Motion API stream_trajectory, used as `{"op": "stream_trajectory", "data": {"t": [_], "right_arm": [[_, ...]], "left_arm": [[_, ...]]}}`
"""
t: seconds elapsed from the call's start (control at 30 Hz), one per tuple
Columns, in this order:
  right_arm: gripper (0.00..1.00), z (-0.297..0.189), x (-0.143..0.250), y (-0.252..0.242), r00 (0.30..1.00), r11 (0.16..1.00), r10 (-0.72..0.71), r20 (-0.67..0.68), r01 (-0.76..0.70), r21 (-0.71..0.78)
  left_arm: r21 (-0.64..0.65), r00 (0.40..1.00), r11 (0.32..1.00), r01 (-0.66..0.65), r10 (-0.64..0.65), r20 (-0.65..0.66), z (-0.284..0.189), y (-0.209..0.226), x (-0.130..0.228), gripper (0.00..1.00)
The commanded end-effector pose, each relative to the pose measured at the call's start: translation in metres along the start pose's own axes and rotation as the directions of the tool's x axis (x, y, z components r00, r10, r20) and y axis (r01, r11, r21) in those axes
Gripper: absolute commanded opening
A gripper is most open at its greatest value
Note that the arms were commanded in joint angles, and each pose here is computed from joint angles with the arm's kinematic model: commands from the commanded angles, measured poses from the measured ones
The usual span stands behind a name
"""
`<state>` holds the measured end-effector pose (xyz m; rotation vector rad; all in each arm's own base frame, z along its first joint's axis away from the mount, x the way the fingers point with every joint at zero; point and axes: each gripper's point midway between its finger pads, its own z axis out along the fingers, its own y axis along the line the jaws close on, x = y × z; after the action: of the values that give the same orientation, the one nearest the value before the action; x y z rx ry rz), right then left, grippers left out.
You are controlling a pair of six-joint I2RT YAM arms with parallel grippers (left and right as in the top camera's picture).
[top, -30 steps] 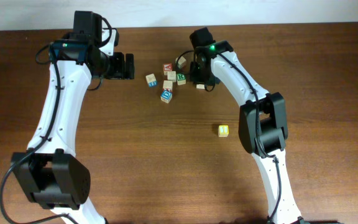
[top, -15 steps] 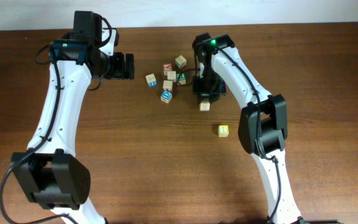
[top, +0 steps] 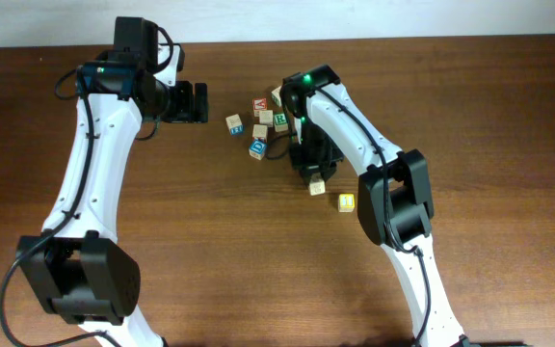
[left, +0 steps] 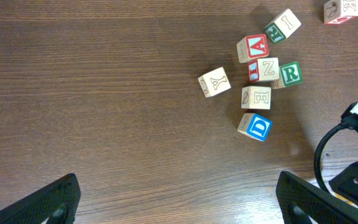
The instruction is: Rotate 5 blocks
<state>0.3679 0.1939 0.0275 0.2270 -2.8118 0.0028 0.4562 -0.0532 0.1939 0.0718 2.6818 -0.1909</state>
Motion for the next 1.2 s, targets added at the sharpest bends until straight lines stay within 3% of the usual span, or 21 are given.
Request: {"op": "stream_trajectory", "data": {"t": [0.0,0.23,0.33,0.63,0.9,1.0,1.17], "right_arm": [[0.28,0.005,0.007,-0.010,1.000,0.999,0.006,-0.023,-0.005,0.043],[0.29,0.013,0.012,-0.013,0.999,0.998,0.009,-0.054,-0.006,0.059],[0.39,0.013,0.012,-0.013,0.999,0.998,0.009,-0.053,-0.006,0.058],[0.39,0.012,0.006,-0.013,1.000,0.999,0.007,-0.028,-0.006,0.052],[0.44,-0.056,-0.043,-0.018,0.969,0.999,0.032,0.244,-0.030,-0.012],[0.50,-0.078,-0.075,-0.012,0.917,0.995,0.085,0.389,-0.061,-0.073],[0.50,-0.093,-0.129,0.021,0.809,0.986,0.104,0.579,-0.005,-0.169]], "left_arm": [[-0.011,1.000,1.000,0.011,-0.011,0.023,-0.005,0.003,-0.007,0.99],[-0.011,1.000,1.000,0.011,-0.011,0.023,-0.005,0.003,-0.007,0.99],[-0.011,1.000,1.000,0.011,-0.011,0.023,-0.005,0.003,-0.007,0.99],[-0.011,1.000,1.000,0.011,-0.011,0.023,-0.005,0.003,-0.007,0.99],[-0.011,1.000,1.000,0.011,-0.011,0.023,-0.005,0.003,-0.007,0.99],[-0.011,1.000,1.000,0.011,-0.011,0.023,-0.005,0.003,-0.007,0.99],[-0.011,1.000,1.000,0.011,-0.011,0.023,-0.005,0.003,-0.007,0.99]]}}
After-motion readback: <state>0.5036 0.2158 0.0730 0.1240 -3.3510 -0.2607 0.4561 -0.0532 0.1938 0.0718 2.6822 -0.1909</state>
